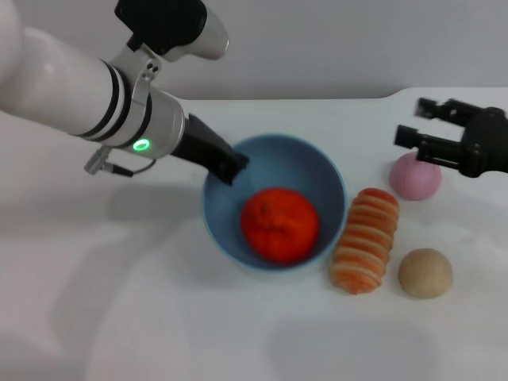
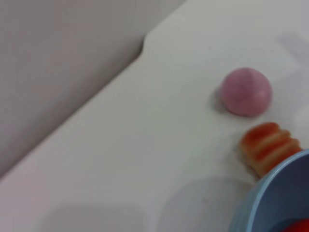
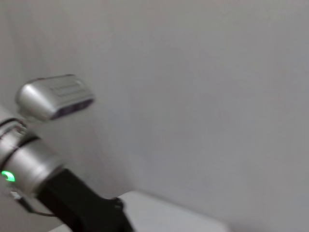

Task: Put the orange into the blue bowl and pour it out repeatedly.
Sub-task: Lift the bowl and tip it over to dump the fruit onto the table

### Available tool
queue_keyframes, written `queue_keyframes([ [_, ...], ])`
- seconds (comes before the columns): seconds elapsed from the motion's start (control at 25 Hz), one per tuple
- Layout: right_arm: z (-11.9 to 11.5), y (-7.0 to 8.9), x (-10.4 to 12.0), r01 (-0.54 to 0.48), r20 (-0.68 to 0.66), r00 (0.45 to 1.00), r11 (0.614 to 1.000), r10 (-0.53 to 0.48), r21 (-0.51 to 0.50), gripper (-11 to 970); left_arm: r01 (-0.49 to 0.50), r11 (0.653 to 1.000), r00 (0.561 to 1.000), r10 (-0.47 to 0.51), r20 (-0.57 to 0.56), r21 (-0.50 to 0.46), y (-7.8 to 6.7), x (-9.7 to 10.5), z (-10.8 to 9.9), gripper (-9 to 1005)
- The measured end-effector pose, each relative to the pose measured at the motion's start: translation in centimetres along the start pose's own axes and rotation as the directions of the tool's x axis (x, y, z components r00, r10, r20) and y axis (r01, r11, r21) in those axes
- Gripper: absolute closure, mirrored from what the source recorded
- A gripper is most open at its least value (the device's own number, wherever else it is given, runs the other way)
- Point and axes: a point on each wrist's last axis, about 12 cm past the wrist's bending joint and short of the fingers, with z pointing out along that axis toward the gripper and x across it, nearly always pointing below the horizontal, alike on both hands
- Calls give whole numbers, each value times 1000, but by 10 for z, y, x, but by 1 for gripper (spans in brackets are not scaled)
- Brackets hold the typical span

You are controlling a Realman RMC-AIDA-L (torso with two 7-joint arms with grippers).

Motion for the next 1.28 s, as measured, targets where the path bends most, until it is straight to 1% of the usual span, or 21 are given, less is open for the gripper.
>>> queue_keyframes([
  [0.04, -7, -1, 8, 41, 57, 997, 998, -44, 52, 328, -16, 999, 1000, 17, 18, -46, 5, -2, 0, 997],
  [0.08, -7, -1, 8, 41, 57, 997, 998, -44, 52, 317, -16, 999, 1000, 17, 18, -46, 5, -2, 0, 997],
  [0.2, -20, 1, 19, 82, 178, 978, 985, -109, 153, 273, -60, 991, 998, 63, 25, -119, 10, -8, 0, 997],
  [0.28, -27, 0, 28, 83, 228, 964, 969, -137, 231, 238, -108, 981, 993, 115, 35, -159, 8, -14, 1, 997],
  [0.36, -31, -1, 39, 71, 261, 953, 948, -157, 311, 204, -151, 969, 986, 162, 39, -195, 5, -20, 1, 996],
  [0.44, -34, 1, 49, 78, 277, 942, 926, -190, 370, 204, -190, 956, 979, 203, 37, -223, 2, -25, 1, 996],
  [0.56, -36, 5, 60, 107, 269, 932, 894, -242, 434, 204, -265, 926, 957, 287, 46, -267, -7, -33, 3, 996],
  [0.68, -39, 5, 69, 46, 298, 929, 870, -218, 491, 204, -328, 893, 927, 367, 75, -310, -18, -38, 1, 997],
  [0.76, -42, 4, 73, 11, 313, 928, 855, -201, 519, 204, -380, 856, 896, 434, 89, -349, -27, -39, 0, 997],
  [0.8, -43, 4, 74, 5, 311, 929, 848, -199, 530, 204, -414, 828, 871, 481, 100, -378, -33, -40, 0, 997],
  [0.84, -43, 4, 76, 8, 302, 932, 843, -201, 538, 204, -436, 810, 853, 511, 107, -393, -39, -40, 0, 997],
  [0.92, -43, 4, 80, 14, 285, 937, 834, -203, 551, 204, -466, 781, 820, 558, 128, -416, -47, -40, -2, 997],
  [0.96, -43, 5, 81, 10, 282, 938, 831, -200, 556, 204, -477, 772, 808, 573, 135, -421, -50, -41, -2, 997],
  [1.12, -46, 6, 86, -17, 290, 939, 820, -183, 573, 204, -557, 705, 734, 665, 137, -440, -62, -38, 0, 997],
  [1.28, -49, 7, 87, -29, 300, 937, 816, -178, 577, 204, -620, 615, 630, 760, 157, -487, -77, -32, -1, 996],
])
